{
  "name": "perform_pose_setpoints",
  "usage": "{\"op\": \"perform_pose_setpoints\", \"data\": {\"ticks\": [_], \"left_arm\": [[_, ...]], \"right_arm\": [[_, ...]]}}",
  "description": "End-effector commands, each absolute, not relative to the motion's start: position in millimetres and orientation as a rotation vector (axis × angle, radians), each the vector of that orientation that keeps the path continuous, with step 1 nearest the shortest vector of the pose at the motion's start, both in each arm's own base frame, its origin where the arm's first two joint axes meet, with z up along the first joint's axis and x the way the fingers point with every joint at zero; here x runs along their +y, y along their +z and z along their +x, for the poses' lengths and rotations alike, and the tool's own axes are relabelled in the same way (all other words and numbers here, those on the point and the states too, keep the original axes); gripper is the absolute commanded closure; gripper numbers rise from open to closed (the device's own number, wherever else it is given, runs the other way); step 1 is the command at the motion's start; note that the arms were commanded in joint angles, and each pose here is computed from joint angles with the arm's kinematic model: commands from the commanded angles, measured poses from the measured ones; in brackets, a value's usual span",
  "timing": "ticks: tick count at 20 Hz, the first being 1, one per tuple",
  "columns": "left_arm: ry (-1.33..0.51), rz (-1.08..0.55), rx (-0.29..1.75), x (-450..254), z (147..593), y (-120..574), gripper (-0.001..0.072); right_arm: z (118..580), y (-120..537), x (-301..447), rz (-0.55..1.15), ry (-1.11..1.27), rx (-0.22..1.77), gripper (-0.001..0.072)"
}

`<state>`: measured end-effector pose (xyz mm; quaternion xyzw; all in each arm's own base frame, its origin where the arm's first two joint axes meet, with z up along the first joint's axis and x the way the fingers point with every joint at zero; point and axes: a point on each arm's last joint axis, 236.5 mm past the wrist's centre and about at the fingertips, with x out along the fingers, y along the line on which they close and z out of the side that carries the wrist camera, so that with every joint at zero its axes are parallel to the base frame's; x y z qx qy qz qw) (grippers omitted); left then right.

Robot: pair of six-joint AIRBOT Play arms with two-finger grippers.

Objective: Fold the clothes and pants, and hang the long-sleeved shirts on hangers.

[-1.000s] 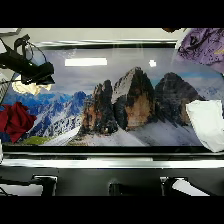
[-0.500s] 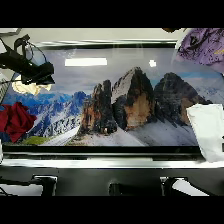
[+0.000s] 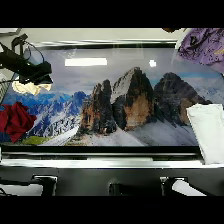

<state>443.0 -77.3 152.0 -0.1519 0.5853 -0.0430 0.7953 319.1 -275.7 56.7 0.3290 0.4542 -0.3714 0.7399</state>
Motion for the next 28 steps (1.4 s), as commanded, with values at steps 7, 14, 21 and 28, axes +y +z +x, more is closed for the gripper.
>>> {"op": "perform_pose_setpoints", "data": {"ticks": [7,14,21,28], "left_arm": [[-0.144,-0.230,1.085,-76,410,171,0.0687],[-0.133,-0.222,1.129,-73,375,154,0.0685],[-0.135,-0.220,1.135,-74,376,152,0.0685],[-0.135,-0.220,1.135,-74,376,152,0.0685]], "right_arm": [[436,90,74,0.275,0.078,1.080,0.0675],[408,94,186,0.208,0.270,1.095,0.0673],[392,85,182,0.190,0.263,1.174,0.0674],[392,85,182,0.190,0.263,1.174,0.0674]]}}
